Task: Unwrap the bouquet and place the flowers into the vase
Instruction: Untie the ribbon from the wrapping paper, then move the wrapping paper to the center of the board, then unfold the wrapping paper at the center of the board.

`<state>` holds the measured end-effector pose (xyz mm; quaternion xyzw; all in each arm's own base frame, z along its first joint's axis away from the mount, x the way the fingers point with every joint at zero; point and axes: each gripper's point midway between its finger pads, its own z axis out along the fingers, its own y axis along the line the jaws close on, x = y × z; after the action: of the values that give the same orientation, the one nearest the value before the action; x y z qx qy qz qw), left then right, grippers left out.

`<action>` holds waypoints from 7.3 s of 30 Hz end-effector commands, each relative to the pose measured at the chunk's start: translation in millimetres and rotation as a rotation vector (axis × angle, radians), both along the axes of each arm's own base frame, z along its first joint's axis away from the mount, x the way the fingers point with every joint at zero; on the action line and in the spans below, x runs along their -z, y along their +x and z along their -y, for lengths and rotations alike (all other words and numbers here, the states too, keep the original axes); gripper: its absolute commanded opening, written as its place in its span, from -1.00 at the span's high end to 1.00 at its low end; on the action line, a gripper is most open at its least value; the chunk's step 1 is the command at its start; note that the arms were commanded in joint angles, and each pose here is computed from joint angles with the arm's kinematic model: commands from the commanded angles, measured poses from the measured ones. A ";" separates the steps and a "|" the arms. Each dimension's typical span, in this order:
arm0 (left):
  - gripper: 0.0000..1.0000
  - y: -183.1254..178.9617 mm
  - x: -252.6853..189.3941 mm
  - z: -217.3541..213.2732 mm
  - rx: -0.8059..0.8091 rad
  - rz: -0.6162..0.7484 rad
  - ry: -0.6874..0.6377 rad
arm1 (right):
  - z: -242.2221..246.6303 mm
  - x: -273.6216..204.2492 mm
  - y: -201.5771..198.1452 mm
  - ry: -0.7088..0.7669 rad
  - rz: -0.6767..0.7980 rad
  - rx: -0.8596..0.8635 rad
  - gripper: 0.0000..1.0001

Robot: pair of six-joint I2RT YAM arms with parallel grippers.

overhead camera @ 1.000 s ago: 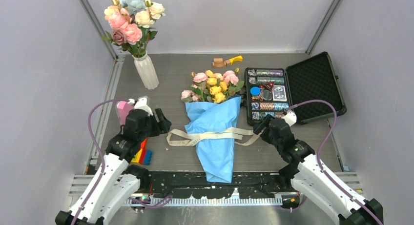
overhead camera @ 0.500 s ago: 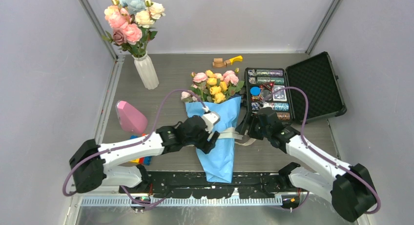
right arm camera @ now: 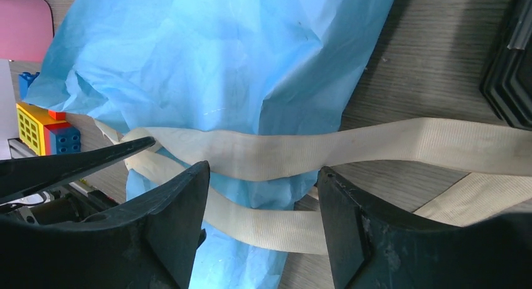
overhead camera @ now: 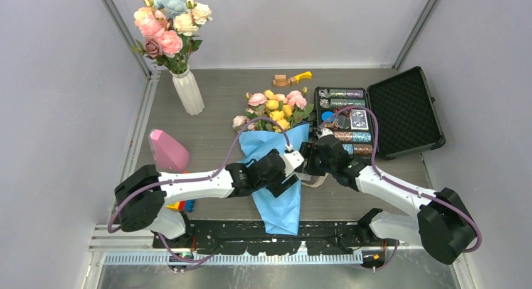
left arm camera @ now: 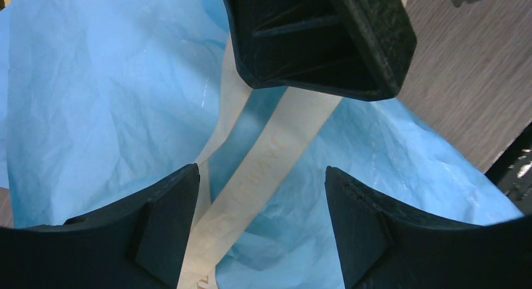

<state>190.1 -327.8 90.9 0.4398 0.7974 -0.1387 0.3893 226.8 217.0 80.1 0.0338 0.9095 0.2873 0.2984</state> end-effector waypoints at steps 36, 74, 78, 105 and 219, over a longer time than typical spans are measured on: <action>1.00 33.8 -57.9 -44.0 -0.252 0.032 -0.154 | 3.8 -51.2 22.2 -0.024 0.236 -0.018 -0.27; 1.00 95.1 5.0 -307.2 -1.336 -0.220 -0.483 | -110.0 -5.1 13.4 -0.300 0.343 -0.698 -0.09; 1.00 94.8 6.5 -310.3 -1.333 -0.208 -0.460 | -108.0 -8.2 16.9 -0.316 0.339 -0.675 0.65; -0.61 60.1 -44.2 -179.4 -0.827 -0.336 -0.433 | 176.9 -163.6 50.9 -0.706 0.479 0.665 1.00; 1.00 133.6 -122.2 -55.5 -0.593 -0.457 -0.749 | -104.1 -139.6 26.9 -0.403 0.696 -0.032 -0.55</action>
<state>318.2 -268.5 194.3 -0.0139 0.8578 -0.3849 0.3403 241.0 329.4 205.2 -0.1659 0.8000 0.1520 0.5562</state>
